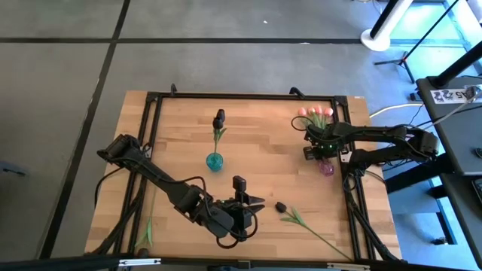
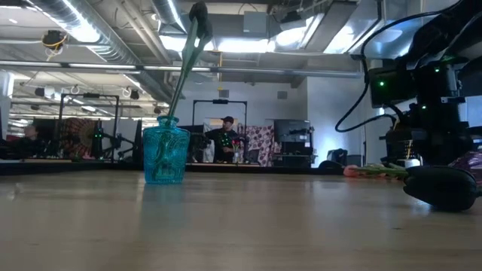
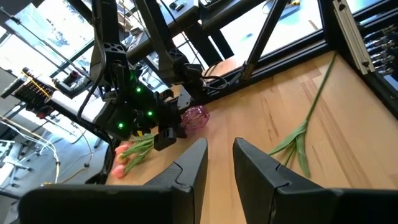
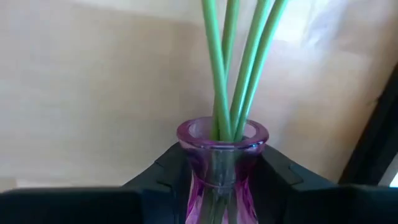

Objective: Sort flowers into vase by color
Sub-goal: Adjust the purple vase

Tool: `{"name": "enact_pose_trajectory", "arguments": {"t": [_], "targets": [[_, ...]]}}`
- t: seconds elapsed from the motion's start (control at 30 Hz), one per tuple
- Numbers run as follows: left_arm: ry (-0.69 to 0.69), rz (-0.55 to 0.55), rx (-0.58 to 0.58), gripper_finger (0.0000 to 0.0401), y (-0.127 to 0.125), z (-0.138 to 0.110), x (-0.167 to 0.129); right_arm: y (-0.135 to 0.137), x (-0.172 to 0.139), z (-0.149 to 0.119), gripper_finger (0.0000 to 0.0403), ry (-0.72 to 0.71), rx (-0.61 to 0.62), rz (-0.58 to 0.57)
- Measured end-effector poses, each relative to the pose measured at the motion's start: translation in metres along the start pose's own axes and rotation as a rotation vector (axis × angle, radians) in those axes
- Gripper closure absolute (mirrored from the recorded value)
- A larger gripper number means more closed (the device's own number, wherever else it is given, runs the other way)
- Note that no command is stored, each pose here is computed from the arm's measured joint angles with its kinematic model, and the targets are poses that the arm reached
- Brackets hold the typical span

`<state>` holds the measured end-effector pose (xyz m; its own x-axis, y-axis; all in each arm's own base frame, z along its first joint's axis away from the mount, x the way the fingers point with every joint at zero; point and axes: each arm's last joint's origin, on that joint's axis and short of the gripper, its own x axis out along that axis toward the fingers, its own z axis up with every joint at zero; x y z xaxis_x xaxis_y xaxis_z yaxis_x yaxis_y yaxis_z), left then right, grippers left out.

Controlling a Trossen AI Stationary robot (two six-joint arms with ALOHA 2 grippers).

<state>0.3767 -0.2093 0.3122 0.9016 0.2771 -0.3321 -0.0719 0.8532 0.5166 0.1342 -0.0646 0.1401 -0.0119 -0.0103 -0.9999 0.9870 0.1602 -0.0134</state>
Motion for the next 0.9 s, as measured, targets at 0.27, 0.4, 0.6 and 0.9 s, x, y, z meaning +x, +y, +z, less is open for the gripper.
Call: {"name": "enact_pose_trajectory", "arguments": {"t": [0.27, 0.4, 0.6, 0.9], "targets": [[0.0, 0.0, 0.0, 0.0327, 0.0, 0.0, 0.0, 0.002, 0.0, 0.004, 0.0278, -0.067, -0.016, 0.005], [0.0, 0.0, -0.001, 0.0327, 0.0, 0.0, 0.0, 0.006, -0.002, 0.008, 0.0278, -0.134, -0.02, 0.018], [0.0, 0.0, -0.001, 0.0327, 0.0, 0.0, 0.0, 0.008, -0.002, 0.011, 0.0278, -0.196, -0.014, 0.019], [0.005, -0.001, 0.001, 0.0327, 0.0, -0.001, 0.0, 0.016, 0.0, -0.006, 0.0278, -0.314, -0.034, -0.024]]}}
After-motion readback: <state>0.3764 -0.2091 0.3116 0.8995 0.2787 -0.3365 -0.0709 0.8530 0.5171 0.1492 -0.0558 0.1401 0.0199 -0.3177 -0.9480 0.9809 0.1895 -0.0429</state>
